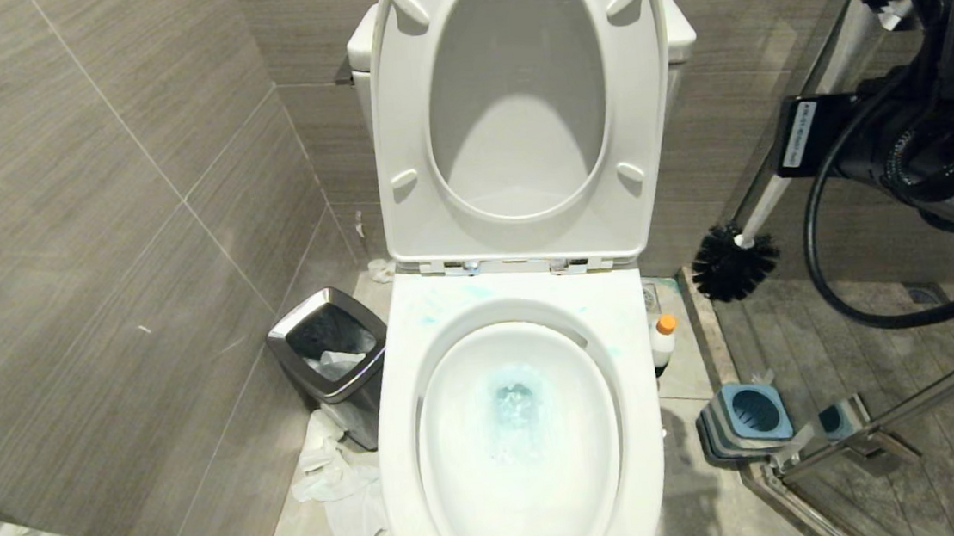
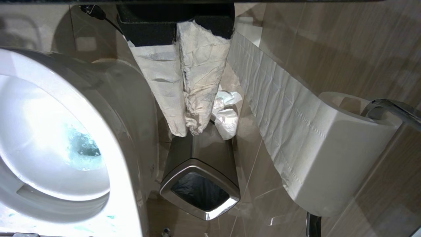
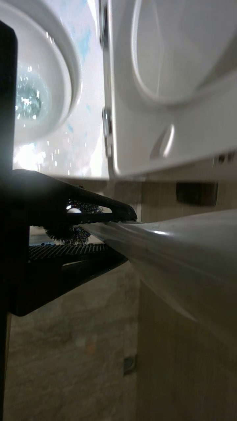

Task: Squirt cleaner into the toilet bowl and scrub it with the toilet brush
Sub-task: Put the toilet brush back

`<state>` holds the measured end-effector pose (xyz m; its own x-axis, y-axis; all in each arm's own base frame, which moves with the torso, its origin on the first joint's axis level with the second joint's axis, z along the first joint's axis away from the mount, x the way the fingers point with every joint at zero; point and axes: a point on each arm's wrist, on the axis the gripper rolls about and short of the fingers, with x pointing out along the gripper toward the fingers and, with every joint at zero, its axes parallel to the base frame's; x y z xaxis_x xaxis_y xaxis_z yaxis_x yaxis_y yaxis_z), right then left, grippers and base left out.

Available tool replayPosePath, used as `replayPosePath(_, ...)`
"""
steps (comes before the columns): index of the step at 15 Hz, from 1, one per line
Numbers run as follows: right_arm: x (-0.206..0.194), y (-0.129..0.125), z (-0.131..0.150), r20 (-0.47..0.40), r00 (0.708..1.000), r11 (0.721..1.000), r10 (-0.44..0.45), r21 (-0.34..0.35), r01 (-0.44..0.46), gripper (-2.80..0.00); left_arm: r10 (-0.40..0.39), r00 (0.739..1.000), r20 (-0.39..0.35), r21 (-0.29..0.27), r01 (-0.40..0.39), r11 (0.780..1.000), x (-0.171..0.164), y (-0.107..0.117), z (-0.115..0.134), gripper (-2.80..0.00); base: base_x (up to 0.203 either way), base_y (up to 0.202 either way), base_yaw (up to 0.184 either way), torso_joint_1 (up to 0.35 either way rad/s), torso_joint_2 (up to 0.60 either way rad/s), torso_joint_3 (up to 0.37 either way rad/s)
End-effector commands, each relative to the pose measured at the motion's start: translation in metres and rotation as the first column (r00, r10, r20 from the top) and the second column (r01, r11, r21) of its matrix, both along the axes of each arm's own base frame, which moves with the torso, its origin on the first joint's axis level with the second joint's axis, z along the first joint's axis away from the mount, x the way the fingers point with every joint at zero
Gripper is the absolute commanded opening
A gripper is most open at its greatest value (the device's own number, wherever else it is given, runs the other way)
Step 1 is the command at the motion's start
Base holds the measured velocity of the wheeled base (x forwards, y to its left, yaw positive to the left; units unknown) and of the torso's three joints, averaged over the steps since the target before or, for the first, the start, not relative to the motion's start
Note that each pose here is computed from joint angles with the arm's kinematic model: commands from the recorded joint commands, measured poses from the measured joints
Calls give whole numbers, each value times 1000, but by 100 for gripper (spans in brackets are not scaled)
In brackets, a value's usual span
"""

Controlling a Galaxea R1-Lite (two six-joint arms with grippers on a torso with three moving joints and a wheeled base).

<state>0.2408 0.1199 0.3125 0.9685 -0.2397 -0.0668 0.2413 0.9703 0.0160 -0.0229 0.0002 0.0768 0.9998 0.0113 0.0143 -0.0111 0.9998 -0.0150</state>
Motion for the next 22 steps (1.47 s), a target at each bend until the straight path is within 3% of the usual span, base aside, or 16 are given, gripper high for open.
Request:
replayPosePath(1,6,-25,-5,-16,998,998,-57,4,57,-280,0,1000,-8,0,0,1000,1,0,-2,-280,0,0,0,0,0,0)
replayPosePath(5,33,-68,-35,-103,993,996,-52,69,59,-280,1,1000,-8,0,-1,1000,1,0,-2,-280,0,0,0,0,0,0)
replayPosePath(8,52,-94,-73,-157,988,992,12,126,8,-280,1,1000,-8,0,-1,1000,1,0,-2,-280,0,0,0,0,0,0)
replayPosePath(12,78,-106,-121,-133,991,994,16,107,-2,-280,1,1000,-8,0,-1,1000,1,0,-2,-280,0,0,0,0,0,0)
replayPosePath(17,91,-125,-166,-238,971,993,-31,103,56,-280,1,1000,-8,0,-1,1000,1,0,-2,-280,0,0,0,0,0,0)
replayPosePath(22,99,-151,-207,-222,973,994,-66,73,84,-280,1,1000,-8,0,-1,1000,1,0,-2,-280,0,0,0,0,0,0)
